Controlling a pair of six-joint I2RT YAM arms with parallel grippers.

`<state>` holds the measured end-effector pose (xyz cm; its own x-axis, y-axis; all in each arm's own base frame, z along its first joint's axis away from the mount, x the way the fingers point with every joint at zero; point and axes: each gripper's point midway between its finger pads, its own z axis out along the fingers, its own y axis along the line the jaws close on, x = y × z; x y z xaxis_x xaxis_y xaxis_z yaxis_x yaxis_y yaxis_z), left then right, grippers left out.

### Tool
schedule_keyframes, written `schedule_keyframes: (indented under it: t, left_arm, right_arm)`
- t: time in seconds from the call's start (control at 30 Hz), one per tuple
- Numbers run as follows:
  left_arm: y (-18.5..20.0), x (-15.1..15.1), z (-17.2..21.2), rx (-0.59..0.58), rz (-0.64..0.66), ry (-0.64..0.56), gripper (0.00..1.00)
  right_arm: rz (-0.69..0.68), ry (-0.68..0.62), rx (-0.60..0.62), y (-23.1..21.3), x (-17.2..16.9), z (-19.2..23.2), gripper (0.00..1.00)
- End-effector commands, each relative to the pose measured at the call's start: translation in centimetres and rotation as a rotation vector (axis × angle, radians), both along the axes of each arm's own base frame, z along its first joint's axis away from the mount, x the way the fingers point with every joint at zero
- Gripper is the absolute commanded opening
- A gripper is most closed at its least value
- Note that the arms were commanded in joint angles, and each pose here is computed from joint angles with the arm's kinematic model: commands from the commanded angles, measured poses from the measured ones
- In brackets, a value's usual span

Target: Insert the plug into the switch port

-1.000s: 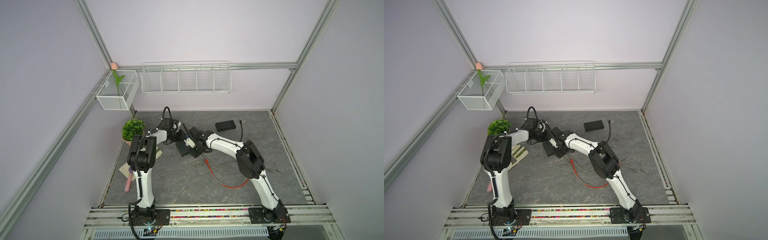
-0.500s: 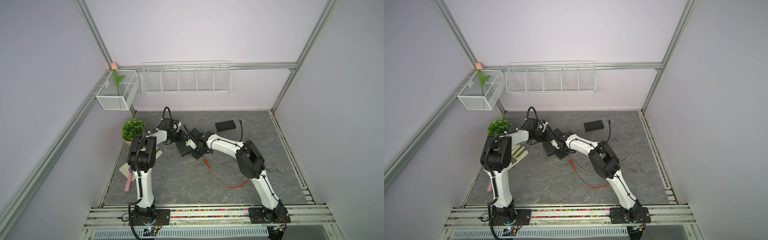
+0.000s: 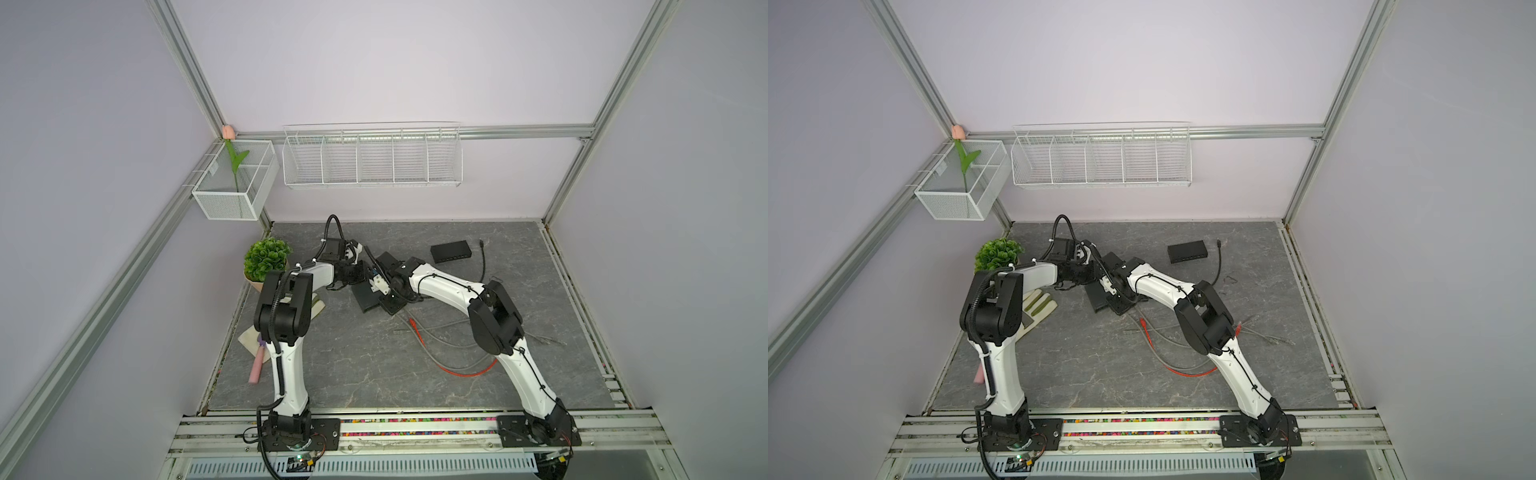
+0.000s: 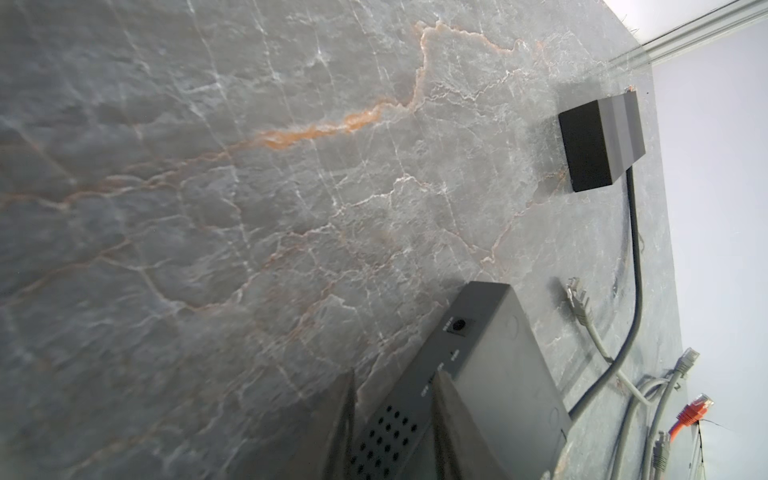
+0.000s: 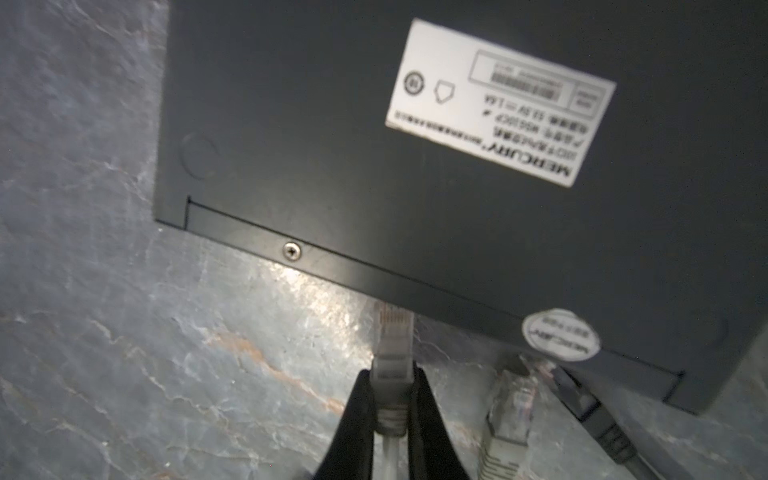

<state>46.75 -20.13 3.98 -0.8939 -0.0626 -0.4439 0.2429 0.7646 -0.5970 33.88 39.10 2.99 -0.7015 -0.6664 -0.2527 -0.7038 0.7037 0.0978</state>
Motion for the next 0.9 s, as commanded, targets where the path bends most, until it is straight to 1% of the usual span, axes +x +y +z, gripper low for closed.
schedule_keyframes:
  t: [0.0, 0.7, 0.87]
  left_arm:
    - [-0.4, -1.3, -0.4, 0.004, -0.019, 0.033, 0.33]
    - [-0.4, -1.5, 0.2, -0.008, -0.005, 0.019, 0.33]
    - [-0.4, -1.7, 0.1, -0.011, -0.007, 0.019, 0.33]
  right_arm:
    - [-0.008, -0.007, -0.027, -0.7, -0.1, -0.3, 0.07]
    - [0.007, 0.018, -0.031, 0.3, -0.3, -0.5, 0.07]
    - [-0.003, 0.006, -0.021, 0.6, 0.0, -0.3, 0.07]
